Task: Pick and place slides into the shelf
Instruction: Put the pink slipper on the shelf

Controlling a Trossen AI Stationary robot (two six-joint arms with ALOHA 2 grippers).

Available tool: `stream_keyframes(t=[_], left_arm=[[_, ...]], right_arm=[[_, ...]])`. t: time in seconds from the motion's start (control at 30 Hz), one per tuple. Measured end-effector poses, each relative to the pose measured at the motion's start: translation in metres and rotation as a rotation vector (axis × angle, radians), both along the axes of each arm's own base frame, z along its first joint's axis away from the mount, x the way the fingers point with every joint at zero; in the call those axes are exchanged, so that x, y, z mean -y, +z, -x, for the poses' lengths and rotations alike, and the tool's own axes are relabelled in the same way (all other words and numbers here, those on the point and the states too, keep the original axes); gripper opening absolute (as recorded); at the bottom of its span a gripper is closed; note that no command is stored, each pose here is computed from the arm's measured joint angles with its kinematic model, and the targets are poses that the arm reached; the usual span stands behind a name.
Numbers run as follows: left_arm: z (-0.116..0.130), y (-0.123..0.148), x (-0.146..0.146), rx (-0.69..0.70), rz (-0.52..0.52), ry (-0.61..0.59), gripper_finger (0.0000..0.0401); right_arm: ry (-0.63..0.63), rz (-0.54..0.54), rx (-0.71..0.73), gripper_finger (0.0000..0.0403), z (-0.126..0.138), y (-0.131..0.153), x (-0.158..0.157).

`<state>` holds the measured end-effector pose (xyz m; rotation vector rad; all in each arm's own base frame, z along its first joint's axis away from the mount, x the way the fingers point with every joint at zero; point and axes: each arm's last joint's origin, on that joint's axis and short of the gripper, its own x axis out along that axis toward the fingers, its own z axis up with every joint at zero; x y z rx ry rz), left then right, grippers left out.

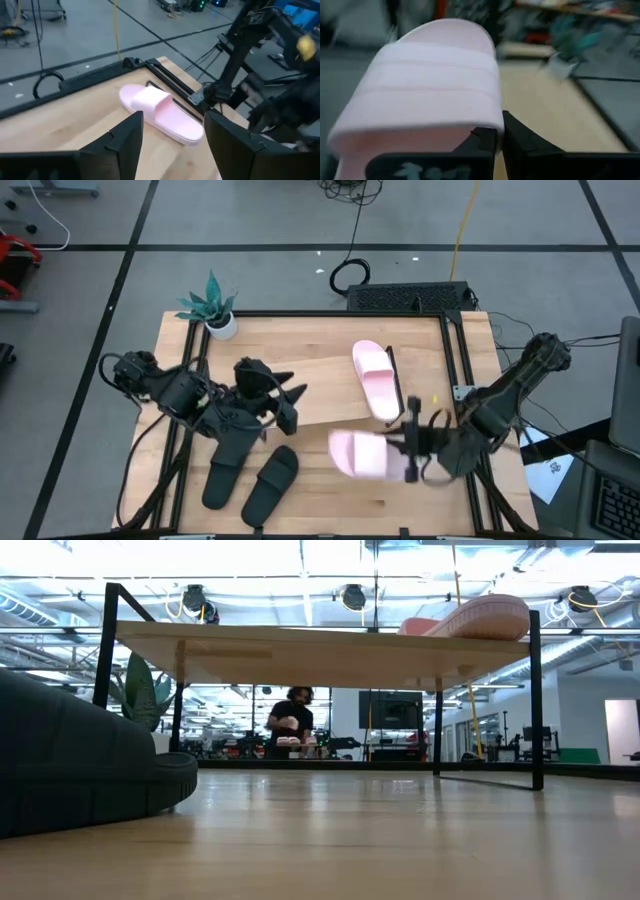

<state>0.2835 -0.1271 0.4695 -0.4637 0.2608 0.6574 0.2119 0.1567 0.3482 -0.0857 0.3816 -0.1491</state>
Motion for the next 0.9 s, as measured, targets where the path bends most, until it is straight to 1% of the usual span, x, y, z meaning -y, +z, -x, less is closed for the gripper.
stream_keyframes(t=[0.07,0.13,0.23,0.3,0.37,0.47,0.63,0.73,0.83,0.9], left_arm=[[0.006,0.006,-0.008,-0.008,-0.03,-0.006,0.0209],[0.013,0.014,-0.017,-0.015,-0.062,-0.01,0.0209],[0.026,0.026,-0.031,-0.012,-0.094,-0.009,0.0209],[0.037,0.034,-0.041,-0.002,-0.108,-0.006,0.0209],[0.05,0.043,-0.05,0.006,-0.128,-0.008,0.0209],[0.069,0.055,-0.061,0.018,-0.159,-0.016,0.0209],[0.101,0.07,-0.076,0.034,-0.212,-0.033,0.0209],[0.116,0.076,-0.083,0.038,-0.243,-0.044,0.0209],[0.123,0.077,-0.086,0.017,-0.276,-0.062,0.0209],[0.124,0.076,-0.086,-0.01,-0.301,-0.075,0.0209]], right_arm=[[-0.067,-0.039,0.097,0.0004,-0.012,0.019,0.006],[-0.13,-0.053,0.184,0.0006,-0.026,0.031,0.012],[-0.248,-0.081,0.3,0.0006,-0.047,0.039,0.019],[-0.311,-0.096,0.353,0.0006,-0.062,0.04,0.025],[-0.357,-0.08,0.359,0.0006,-0.075,0.038,0.03],[-0.462,-0.083,0.362,0.0006,-0.098,0.034,0.039],[-0.593,-0.069,0.357,0.0006,-0.132,0.032,0.051],[-0.697,-0.047,0.316,0.0004,-0.142,0.027,0.057],[-0.764,-0.075,0.294,0.0003,-0.149,0.026,0.066],[-0.803,-0.103,0.286,0.0002,-0.148,0.028,0.073]])
